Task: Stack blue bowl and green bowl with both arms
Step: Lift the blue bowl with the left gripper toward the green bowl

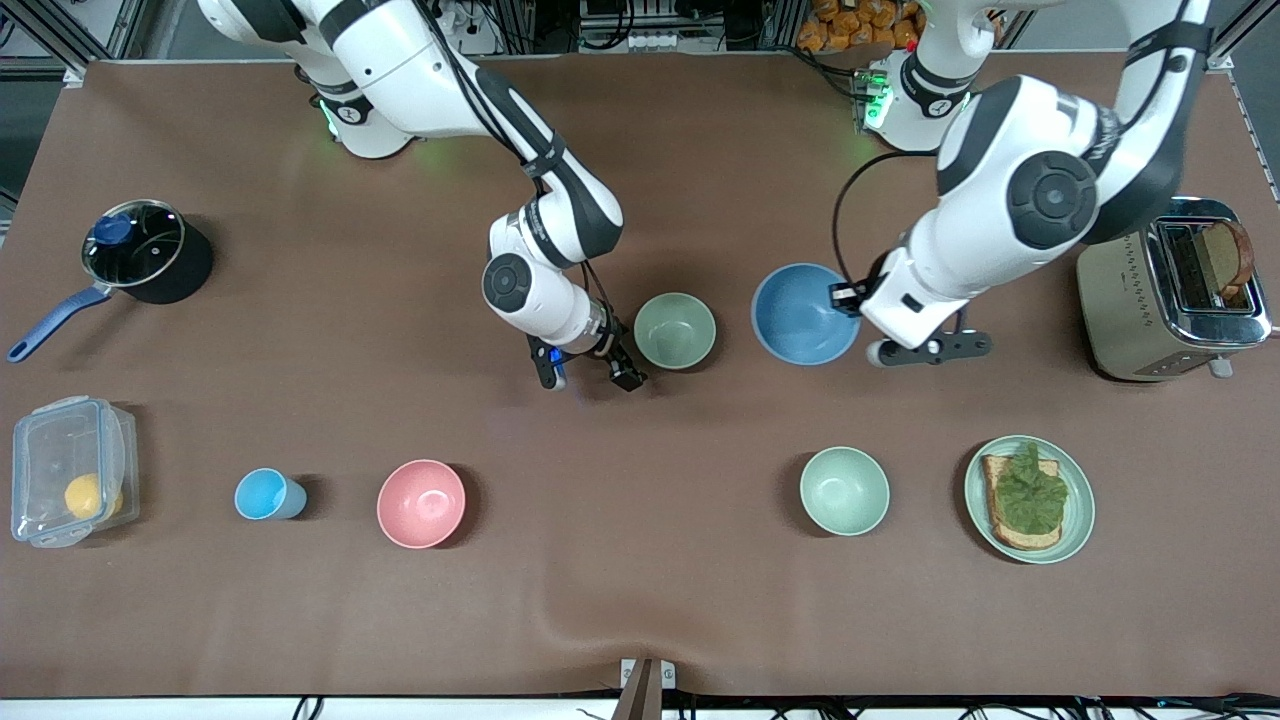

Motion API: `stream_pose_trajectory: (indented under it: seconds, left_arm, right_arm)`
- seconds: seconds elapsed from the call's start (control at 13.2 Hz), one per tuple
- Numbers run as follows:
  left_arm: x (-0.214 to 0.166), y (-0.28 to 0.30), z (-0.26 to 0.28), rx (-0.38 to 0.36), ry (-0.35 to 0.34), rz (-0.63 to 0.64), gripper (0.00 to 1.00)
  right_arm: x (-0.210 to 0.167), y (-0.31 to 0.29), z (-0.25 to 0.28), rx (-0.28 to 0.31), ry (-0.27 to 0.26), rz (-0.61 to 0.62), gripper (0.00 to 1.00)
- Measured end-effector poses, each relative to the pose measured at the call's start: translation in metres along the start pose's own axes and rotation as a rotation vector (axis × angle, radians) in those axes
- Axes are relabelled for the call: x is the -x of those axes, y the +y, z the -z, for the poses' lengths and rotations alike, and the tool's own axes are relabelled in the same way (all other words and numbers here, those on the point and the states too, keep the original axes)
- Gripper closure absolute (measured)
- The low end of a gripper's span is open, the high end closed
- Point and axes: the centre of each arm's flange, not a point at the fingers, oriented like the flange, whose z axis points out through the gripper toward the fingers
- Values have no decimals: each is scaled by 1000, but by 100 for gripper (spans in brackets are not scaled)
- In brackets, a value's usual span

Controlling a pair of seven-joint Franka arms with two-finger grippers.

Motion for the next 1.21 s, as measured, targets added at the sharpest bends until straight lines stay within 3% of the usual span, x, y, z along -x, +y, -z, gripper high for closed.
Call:
stream_pose_trajectory:
  seconds: [0.76,1.21]
  left_arm:
    - [9,64,-75,41,9,137,95]
    - [24,72,-116,51,31,142,95]
  right_arm:
    - [-7,1,0,24,-14,-8,0]
    - [-8,1,-1,28,-14,-10,0]
